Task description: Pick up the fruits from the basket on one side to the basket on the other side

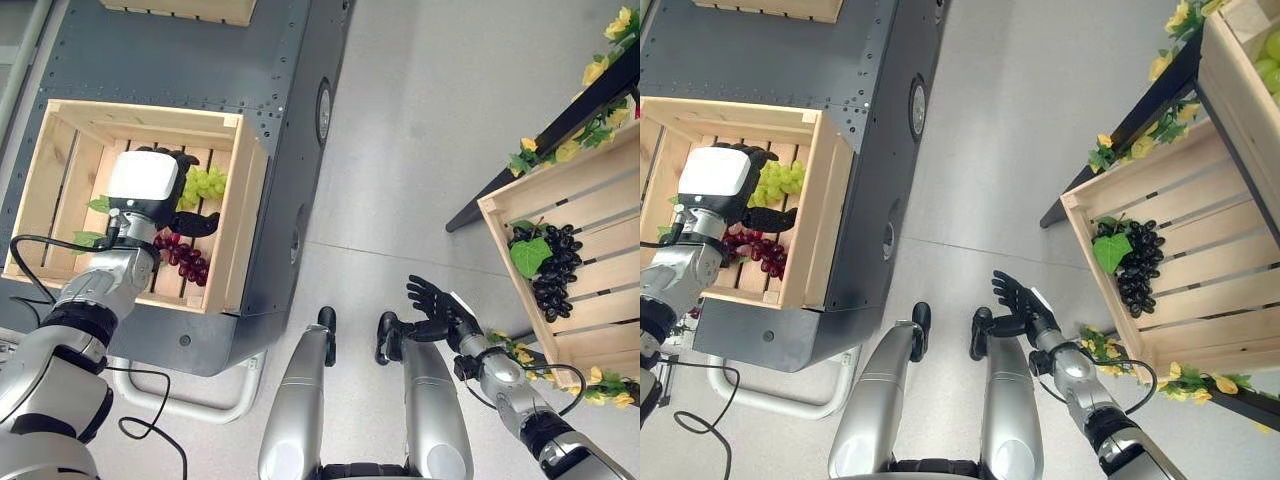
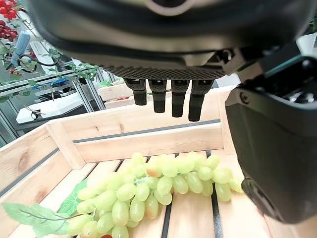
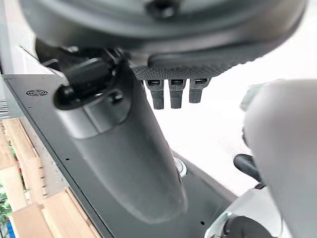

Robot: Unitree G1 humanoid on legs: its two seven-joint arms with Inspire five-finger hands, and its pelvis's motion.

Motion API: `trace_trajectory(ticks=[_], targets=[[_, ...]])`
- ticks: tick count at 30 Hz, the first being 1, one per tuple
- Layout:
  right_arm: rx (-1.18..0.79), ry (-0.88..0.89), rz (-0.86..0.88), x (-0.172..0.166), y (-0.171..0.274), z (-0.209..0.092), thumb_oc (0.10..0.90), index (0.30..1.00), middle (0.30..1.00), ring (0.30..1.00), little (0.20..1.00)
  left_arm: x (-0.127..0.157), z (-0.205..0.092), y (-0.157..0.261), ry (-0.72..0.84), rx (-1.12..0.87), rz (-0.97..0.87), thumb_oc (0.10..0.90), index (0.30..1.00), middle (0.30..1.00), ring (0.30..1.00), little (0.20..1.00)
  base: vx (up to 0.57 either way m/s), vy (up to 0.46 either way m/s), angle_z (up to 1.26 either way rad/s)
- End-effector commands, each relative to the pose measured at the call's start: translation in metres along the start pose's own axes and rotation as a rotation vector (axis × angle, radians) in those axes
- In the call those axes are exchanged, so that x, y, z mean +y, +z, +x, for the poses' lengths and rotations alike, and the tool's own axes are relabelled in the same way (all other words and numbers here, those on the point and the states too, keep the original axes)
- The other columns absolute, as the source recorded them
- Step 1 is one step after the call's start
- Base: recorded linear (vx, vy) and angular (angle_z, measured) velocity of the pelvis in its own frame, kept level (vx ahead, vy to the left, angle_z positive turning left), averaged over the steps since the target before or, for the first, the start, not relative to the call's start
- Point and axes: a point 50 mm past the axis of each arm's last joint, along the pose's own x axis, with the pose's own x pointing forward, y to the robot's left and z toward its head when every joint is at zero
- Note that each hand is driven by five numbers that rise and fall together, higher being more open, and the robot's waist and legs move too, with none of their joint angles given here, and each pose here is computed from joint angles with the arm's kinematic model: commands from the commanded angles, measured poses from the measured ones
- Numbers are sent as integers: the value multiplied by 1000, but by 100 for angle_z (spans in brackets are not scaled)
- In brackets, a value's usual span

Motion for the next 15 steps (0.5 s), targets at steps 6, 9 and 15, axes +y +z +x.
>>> trace_trajectory(ticks=[6,9,15], targets=[[-149,4,47,5,23,4,800,900,900,900,900,88,23,-43,273,132,153,800,900,900,900,900,18,5,9],[-141,-1,56,4,19,2,800,900,900,900,900,94,24,-44,280,135,188,800,900,900,900,900,55,13,7],[-128,-4,75,3,14,-2,800,900,900,900,900,111,24,-55,290,173,274,800,900,900,900,900,45,10,4]])
